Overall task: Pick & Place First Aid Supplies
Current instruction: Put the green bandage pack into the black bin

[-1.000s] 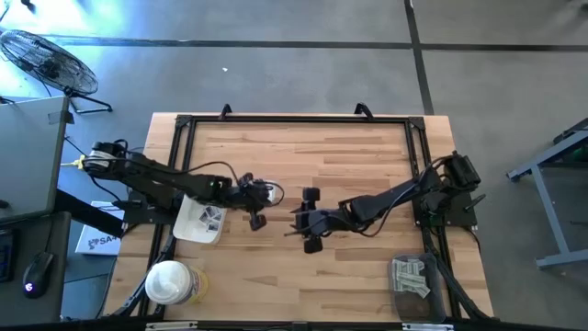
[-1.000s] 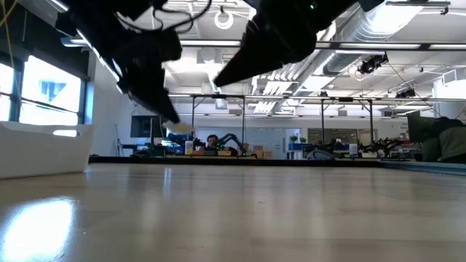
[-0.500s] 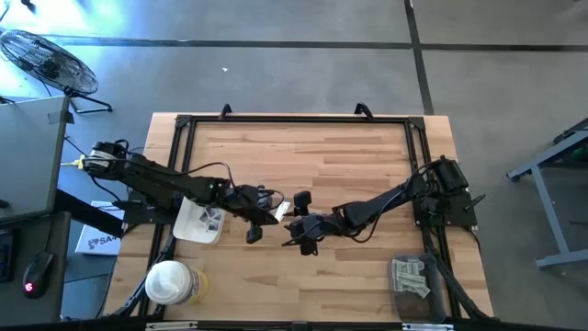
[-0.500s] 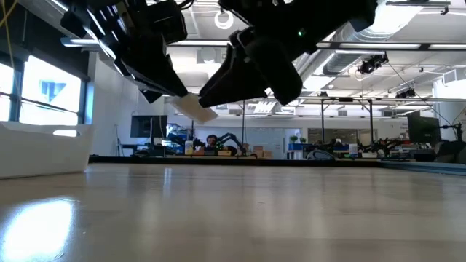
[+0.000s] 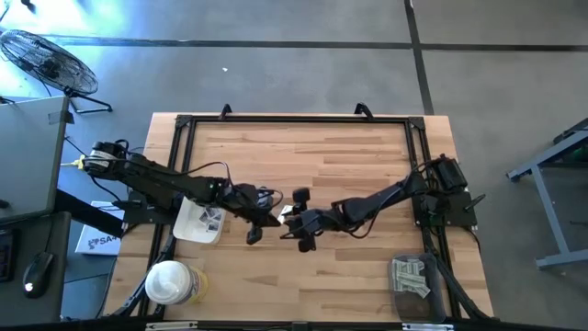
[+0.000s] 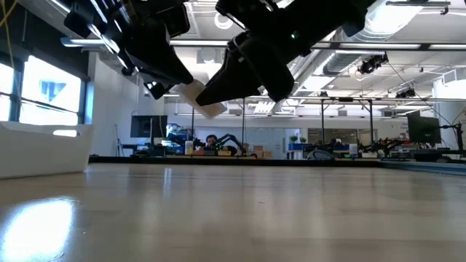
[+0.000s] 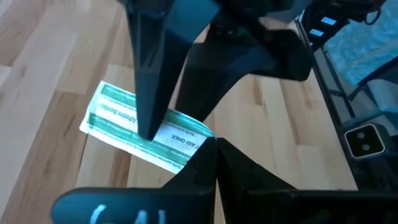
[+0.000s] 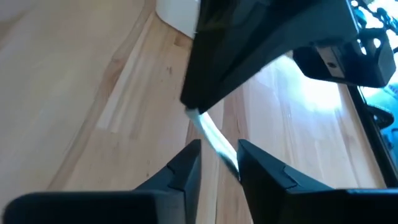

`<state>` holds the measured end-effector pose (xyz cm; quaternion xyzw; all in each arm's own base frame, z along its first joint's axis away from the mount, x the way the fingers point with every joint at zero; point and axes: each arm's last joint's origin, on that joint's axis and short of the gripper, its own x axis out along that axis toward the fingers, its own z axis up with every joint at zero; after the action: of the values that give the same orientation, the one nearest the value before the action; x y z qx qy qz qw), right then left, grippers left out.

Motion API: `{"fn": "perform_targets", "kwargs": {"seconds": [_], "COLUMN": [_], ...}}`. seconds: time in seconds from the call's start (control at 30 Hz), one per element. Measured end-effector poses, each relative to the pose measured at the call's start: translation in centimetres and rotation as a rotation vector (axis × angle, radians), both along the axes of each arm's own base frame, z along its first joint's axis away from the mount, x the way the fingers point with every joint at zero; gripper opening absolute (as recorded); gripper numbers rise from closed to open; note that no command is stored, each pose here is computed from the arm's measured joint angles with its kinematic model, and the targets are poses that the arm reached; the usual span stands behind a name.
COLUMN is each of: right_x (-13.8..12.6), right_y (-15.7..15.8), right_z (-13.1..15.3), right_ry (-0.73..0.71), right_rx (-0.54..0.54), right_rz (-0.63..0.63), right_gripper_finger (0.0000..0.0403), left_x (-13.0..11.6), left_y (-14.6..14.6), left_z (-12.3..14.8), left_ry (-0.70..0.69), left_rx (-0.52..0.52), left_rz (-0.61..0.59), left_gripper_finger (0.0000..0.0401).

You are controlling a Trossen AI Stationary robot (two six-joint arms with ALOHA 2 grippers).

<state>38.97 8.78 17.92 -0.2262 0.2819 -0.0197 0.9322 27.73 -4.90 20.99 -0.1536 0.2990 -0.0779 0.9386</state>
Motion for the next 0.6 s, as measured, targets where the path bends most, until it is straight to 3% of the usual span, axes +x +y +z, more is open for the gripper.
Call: {"fn": "perform_targets", "kwargs": {"seconds": [0.3, 0.47, 0.6], "right_x": [0.15, 0.13, 0.04], "right_y": [-0.69, -0.65, -0.59], "right_z": [-0.05, -0.09, -0.21], "right_ry": [-0.004, 0.0, 0.014], "right_rx": [0.076, 0.095, 0.107], "right_rz": [-0.033, -0.032, -0.028], "right_gripper_finger": [0.001, 0.0006, 0.0004], "left_x": [0.1, 0.19, 0.21], "left_y": [0.03, 0.13, 0.2], "left_z": [0.15, 0.24, 0.26], "left_ry": [-0.019, -0.046, -0.051], "left_rx": [0.005, 0.069, 0.084], "left_rz": [0.012, 0.027, 0.038], "left_gripper_finger": [0.0, 0.0012, 0.0048]}}
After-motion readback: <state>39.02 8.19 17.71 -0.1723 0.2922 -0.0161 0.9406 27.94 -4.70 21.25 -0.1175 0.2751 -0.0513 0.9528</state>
